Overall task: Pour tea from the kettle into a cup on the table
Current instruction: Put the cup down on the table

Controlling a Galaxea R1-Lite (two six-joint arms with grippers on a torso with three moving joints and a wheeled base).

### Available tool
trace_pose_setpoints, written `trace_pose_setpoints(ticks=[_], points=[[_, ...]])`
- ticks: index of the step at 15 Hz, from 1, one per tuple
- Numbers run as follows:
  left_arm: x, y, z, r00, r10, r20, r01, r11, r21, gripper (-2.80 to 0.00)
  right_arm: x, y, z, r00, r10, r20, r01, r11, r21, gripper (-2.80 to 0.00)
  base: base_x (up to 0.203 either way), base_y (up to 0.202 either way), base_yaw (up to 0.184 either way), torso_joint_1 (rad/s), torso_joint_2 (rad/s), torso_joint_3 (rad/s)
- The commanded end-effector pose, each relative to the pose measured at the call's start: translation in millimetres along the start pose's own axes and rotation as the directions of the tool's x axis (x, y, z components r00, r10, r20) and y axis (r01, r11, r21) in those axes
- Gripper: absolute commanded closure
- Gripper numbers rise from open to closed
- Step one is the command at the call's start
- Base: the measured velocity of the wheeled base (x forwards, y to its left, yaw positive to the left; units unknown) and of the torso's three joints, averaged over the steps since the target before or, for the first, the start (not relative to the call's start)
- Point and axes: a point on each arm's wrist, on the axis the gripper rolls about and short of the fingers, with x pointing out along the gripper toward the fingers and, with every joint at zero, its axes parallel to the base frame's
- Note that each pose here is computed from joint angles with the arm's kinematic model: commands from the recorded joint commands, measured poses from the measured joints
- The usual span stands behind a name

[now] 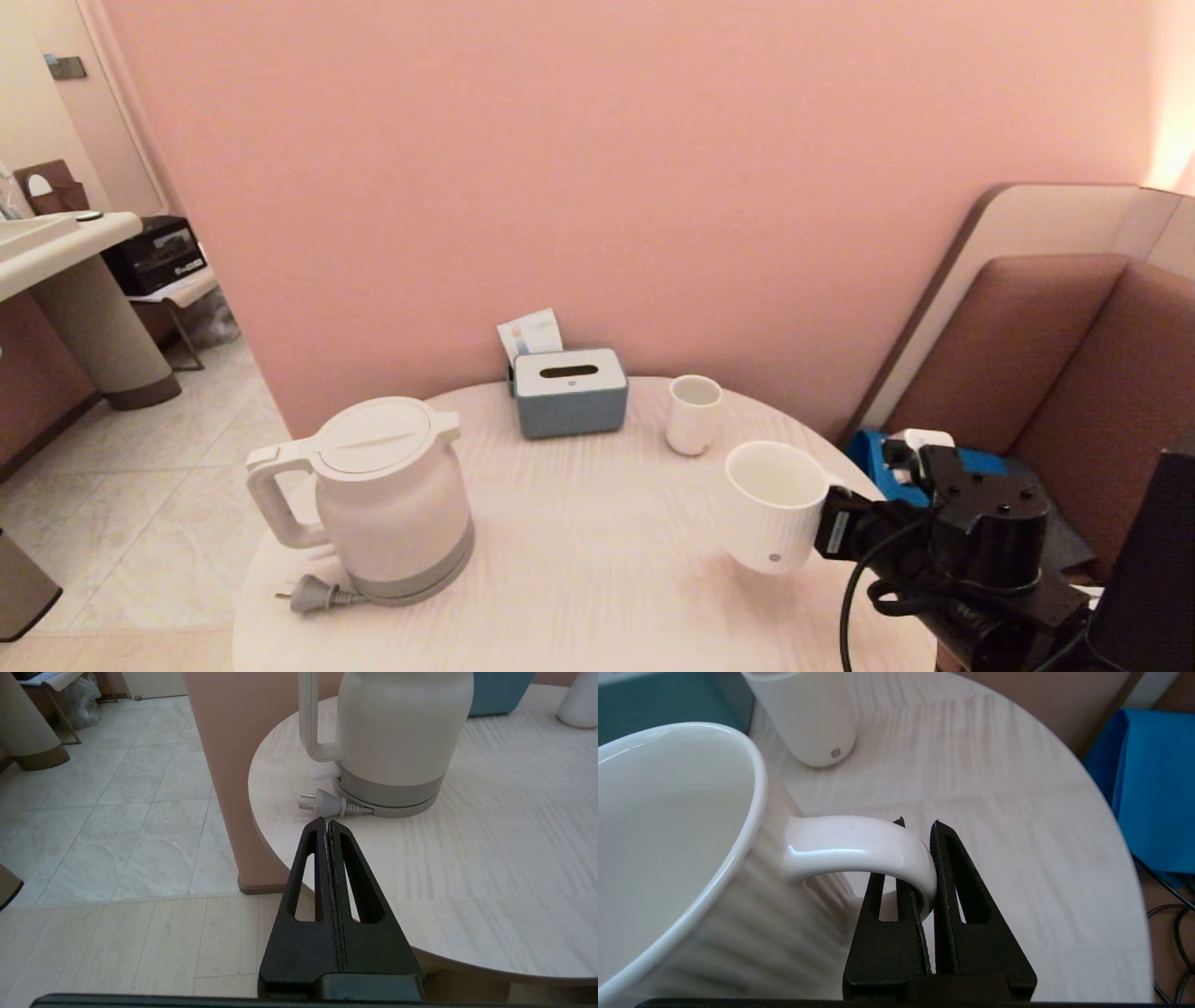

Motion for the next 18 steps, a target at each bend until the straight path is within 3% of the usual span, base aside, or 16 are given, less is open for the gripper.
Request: trace_pose_setpoints(ticks=[1, 9, 18], points=[[0.0, 0.0, 0.1, 1.0, 0.001, -0.001, -0.001, 1.0, 0.0, 0.0, 9.0, -1.1, -25.4, 0.998, -0.021, -0.061, 0.02, 0.999, -0.031, 0.0, 0.0, 0.0, 0.0, 0.0, 0.0, 0.0], [0.0, 0.0, 0.1, 1.0, 0.001, -0.001, -0.001, 1.0, 0.0, 0.0, 24.1, 6.0, -43.3, 0.995, -0.005, -0.101, -0.001, 0.998, -0.064, 0.0, 0.0, 0.0, 0.0, 0.0, 0.0, 0.0], [0.0, 0.0, 0.1, 1.0, 0.001, -0.001, -0.001, 1.0, 0.0, 0.0, 26.7, 6.8, -44.1, 0.995, -0.008, -0.099, 0.001, 0.998, -0.068, 0.0, 0.0, 0.0, 0.0, 0.0, 0.0, 0.0]])
